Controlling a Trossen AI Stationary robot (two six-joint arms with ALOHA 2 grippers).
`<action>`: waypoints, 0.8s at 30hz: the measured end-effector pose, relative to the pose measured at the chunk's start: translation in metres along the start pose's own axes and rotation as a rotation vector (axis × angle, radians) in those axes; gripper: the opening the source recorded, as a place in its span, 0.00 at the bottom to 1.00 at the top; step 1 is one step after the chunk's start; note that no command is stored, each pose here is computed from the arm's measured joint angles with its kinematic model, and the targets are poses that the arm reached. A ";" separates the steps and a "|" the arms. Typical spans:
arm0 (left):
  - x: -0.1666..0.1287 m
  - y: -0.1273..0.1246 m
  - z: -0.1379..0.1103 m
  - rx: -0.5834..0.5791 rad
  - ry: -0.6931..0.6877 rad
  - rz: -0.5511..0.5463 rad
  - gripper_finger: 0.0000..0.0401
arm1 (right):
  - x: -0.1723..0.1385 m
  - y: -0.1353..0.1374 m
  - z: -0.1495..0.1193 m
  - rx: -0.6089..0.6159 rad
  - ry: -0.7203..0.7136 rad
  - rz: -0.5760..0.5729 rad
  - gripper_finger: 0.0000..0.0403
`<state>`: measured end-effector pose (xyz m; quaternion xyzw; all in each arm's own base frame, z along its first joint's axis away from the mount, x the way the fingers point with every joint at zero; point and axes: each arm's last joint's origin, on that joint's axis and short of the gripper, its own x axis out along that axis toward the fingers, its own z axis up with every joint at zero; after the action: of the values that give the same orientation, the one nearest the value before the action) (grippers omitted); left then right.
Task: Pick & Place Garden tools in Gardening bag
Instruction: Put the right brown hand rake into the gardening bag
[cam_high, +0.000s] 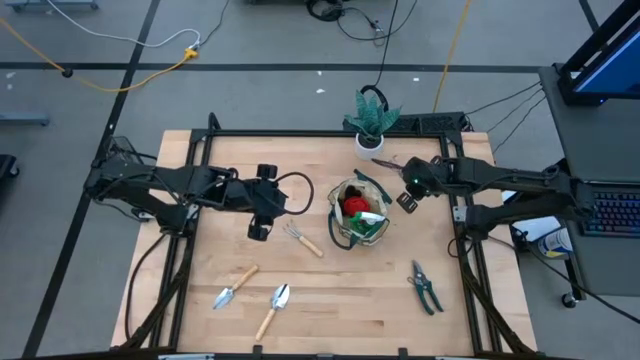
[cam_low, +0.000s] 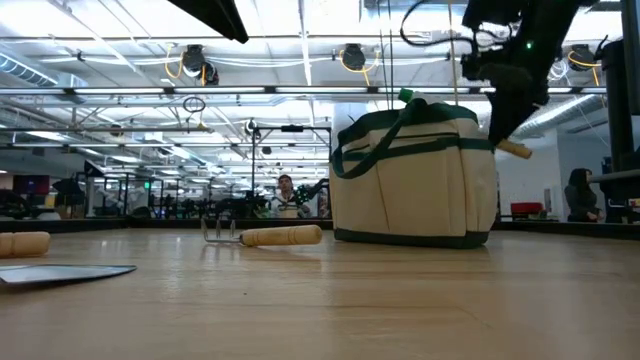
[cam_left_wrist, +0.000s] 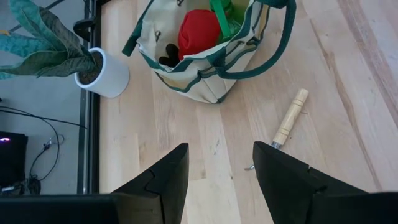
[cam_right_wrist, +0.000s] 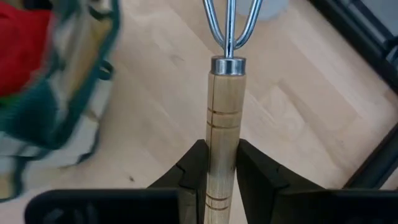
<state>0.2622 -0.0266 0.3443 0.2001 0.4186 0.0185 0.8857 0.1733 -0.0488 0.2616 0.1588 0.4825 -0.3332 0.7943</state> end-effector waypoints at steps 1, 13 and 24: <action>0.000 0.000 0.000 0.001 0.000 0.000 0.46 | -0.003 0.003 0.001 -0.006 -0.013 0.000 0.14; 0.000 0.000 0.000 0.001 0.000 0.000 0.46 | -0.028 0.040 0.030 -0.120 -0.109 0.021 0.14; 0.000 0.000 0.000 0.000 0.001 0.000 0.46 | -0.026 0.077 0.050 -0.111 -0.203 0.119 0.14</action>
<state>0.2621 -0.0266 0.3442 0.2002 0.4190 0.0185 0.8854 0.2506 -0.0111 0.3034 0.1085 0.4071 -0.2726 0.8650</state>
